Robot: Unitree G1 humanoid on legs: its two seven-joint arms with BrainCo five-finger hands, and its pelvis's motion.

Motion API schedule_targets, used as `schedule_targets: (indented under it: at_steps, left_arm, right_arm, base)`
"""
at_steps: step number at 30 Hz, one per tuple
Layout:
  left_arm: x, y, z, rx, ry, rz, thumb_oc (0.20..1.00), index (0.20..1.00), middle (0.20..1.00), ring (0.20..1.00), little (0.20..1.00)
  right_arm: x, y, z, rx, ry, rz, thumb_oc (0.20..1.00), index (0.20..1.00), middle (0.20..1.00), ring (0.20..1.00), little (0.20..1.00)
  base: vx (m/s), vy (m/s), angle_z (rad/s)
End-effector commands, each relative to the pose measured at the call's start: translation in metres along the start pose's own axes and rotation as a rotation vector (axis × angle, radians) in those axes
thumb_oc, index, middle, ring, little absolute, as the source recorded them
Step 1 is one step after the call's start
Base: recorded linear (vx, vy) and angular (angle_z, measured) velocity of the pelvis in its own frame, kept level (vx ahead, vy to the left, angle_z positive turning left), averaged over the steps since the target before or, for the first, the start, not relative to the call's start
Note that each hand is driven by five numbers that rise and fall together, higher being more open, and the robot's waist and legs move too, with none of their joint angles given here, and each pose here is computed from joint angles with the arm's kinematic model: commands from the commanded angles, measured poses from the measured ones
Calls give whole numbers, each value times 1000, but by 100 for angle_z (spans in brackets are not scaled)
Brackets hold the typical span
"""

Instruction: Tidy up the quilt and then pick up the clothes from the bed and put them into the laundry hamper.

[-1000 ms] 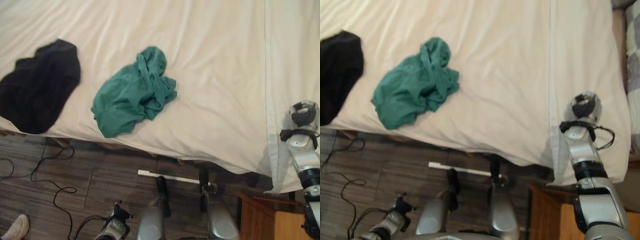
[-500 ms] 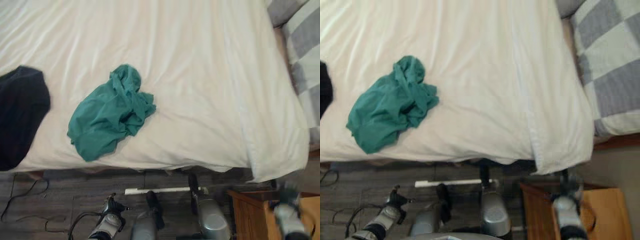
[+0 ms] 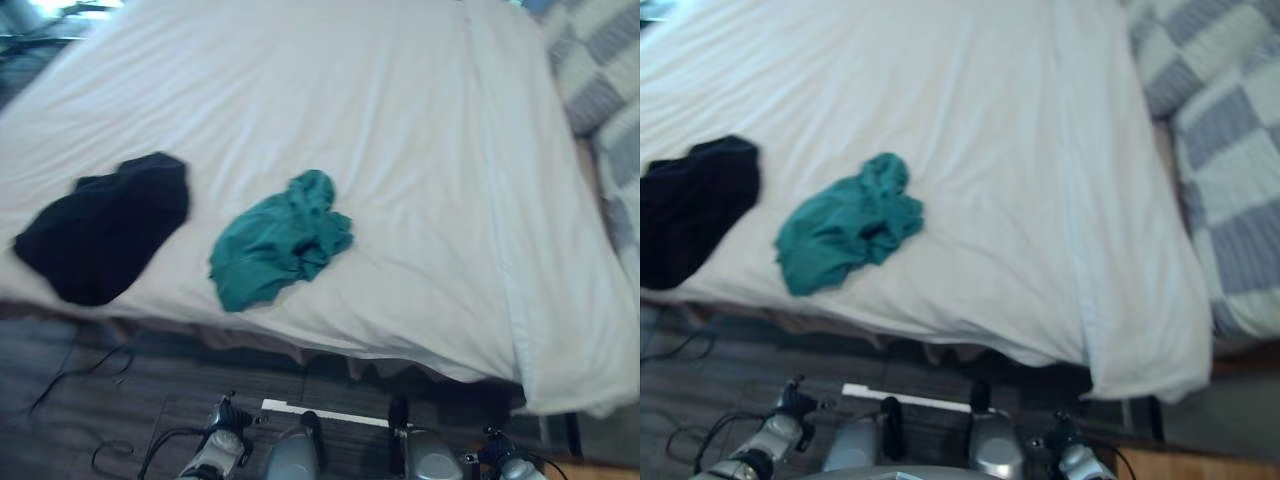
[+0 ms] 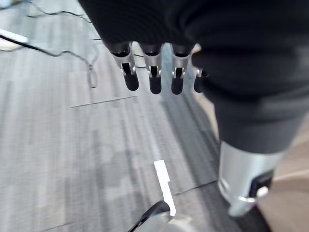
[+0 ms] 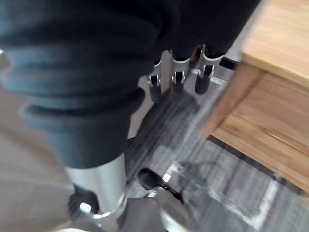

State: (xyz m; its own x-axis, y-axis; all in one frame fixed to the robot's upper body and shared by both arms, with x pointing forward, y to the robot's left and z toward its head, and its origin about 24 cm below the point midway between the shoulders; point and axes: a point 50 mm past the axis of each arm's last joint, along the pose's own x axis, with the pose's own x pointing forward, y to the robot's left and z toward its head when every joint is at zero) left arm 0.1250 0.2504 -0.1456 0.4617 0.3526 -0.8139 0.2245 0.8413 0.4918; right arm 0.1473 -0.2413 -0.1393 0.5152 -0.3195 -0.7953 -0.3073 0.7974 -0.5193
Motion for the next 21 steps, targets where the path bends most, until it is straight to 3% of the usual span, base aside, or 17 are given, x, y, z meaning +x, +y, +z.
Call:
schedule_targets:
  at_steps: [1, 12, 14, 18, 21]
  left_arm:
    - [0, 3, 4, -35, -22, 30, 1000, 1000, 1000, 1000, 1000]
    - [3, 5, 13, 157, -53, 23, 1000, 1000, 1000, 1000, 1000]
    - [5, 17, 20, 168, -72, 45, 1000, 1000, 1000, 1000, 1000]
    - [6, 24, 27, 206, -105, 42, 1000, 1000, 1000, 1000, 1000]
    - [7, 29, 33, 272, -114, 43, 1000, 1000, 1000, 1000, 1000]
  right_arm:
    - [0, -10, 8, 26, -47, -20, 1000, 1000, 1000, 1000, 1000]
    - [-3, -5, 9, 99, -85, 14, 1000, 1000, 1000, 1000, 1000]
    - [-5, 4, 30, 100, -148, 36, 1000, 1000, 1000, 1000, 1000]
    - [-8, 13, 41, 66, -208, 70, 1000, 1000, 1000, 1000, 1000]
    - [-13, 25, 69, -80, -339, 95, 1000, 1000, 1000, 1000, 1000]
  base:
    - [1, 733, -26]
    - [104, 570, 13]
    - [18, 593, -43]
    - [70, 440, -54]
    - [132, 358, -4]
